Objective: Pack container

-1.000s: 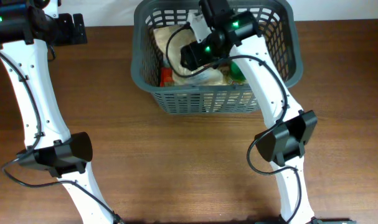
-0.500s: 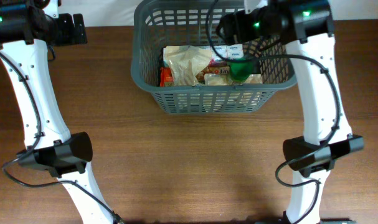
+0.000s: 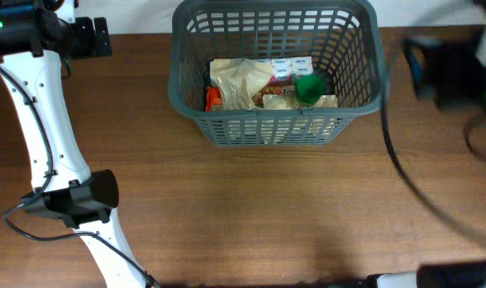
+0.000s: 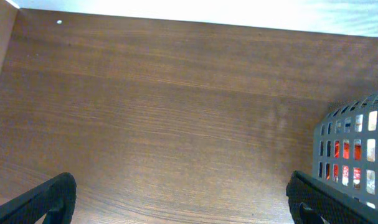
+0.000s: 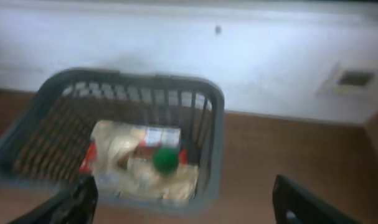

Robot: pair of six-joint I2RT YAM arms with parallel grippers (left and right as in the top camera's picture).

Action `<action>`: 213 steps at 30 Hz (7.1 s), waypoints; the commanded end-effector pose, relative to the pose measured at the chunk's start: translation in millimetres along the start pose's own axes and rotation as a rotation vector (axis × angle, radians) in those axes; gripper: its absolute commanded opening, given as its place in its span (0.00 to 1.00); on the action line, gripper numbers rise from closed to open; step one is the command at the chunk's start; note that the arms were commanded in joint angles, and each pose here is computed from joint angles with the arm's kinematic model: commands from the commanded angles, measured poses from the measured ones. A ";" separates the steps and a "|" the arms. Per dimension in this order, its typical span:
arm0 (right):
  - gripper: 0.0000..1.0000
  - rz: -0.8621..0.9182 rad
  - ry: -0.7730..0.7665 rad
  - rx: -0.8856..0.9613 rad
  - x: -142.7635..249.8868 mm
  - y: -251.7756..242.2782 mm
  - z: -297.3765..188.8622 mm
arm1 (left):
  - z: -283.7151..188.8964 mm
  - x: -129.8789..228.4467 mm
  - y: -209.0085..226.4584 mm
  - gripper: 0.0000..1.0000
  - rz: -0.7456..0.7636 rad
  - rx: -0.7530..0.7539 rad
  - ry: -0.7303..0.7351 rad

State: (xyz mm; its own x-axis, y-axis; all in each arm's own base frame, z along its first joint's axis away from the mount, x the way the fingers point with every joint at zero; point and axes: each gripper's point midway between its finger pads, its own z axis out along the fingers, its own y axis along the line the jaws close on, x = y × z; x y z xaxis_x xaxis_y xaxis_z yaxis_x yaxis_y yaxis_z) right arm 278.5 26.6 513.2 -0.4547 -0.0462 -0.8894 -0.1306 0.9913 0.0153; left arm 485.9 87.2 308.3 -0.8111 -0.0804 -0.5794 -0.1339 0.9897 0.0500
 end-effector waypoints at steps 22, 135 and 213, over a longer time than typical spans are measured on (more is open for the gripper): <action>0.99 0.152 0.175 0.108 128.0 -9.7 -49.0 | 3.2 1.2 3.8 0.99 -0.017 -0.013 0.008; 0.99 0.124 -0.400 0.080 334.1 -19.7 132.6 | -140.3 105.7 -17.5 0.99 0.002 0.069 -0.222; 0.99 0.124 -0.400 0.080 334.1 -19.7 132.6 | -34.1 290.5 -86.1 0.99 0.054 0.359 -0.889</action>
State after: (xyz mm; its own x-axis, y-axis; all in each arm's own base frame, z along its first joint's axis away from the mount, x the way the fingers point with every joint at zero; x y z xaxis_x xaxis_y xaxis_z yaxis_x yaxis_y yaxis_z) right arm 246.3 8.7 157.5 -0.0793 0.1020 -0.9916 -0.0242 0.9943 0.1042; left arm 242.8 -23.6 165.1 -0.0629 -0.0556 -0.9965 0.1851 0.9805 -0.0664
